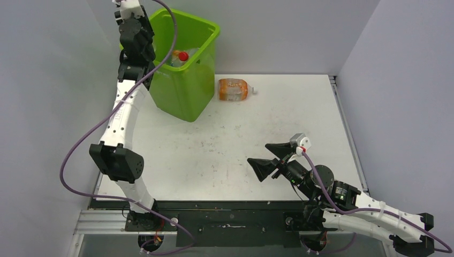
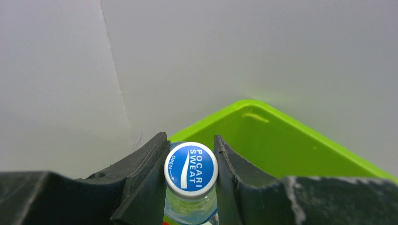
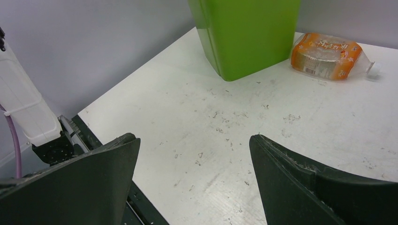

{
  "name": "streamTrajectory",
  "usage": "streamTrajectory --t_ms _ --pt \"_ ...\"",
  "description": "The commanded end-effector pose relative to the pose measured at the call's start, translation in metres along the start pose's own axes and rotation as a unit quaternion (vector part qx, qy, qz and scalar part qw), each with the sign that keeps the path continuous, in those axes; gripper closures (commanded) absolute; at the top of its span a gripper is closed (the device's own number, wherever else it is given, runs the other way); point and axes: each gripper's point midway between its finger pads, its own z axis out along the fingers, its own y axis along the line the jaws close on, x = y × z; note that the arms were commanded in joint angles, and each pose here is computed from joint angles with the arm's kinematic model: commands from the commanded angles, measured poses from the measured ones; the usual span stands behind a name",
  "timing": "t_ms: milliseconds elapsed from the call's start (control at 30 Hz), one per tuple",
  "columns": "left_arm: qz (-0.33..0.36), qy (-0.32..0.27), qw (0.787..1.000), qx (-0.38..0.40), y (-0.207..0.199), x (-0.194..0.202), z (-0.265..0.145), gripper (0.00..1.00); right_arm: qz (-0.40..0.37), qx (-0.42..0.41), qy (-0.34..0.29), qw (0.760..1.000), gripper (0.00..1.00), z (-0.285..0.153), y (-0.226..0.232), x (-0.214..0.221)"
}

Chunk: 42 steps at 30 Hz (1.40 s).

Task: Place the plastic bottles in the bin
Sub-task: Place the plastic bottle in the trash bin.

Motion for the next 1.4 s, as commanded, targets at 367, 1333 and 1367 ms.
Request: streamTrajectory --t_ms 367,1333,1367 --pt "-0.007 0.167 0.982 0.092 -0.05 0.141 0.025 0.95 0.0 0.021 -0.011 1.0 0.1 0.004 -0.004 -0.011" --pt "-0.067 -0.058 0.937 0.339 -0.127 -0.147 -0.224 0.04 0.019 0.082 -0.023 0.996 0.1 0.021 -0.011 -0.035" --pt "-0.061 -0.044 0.928 0.364 -0.138 -0.134 -0.24 0.04 0.02 0.094 -0.022 0.995 0.1 0.024 -0.014 -0.034"
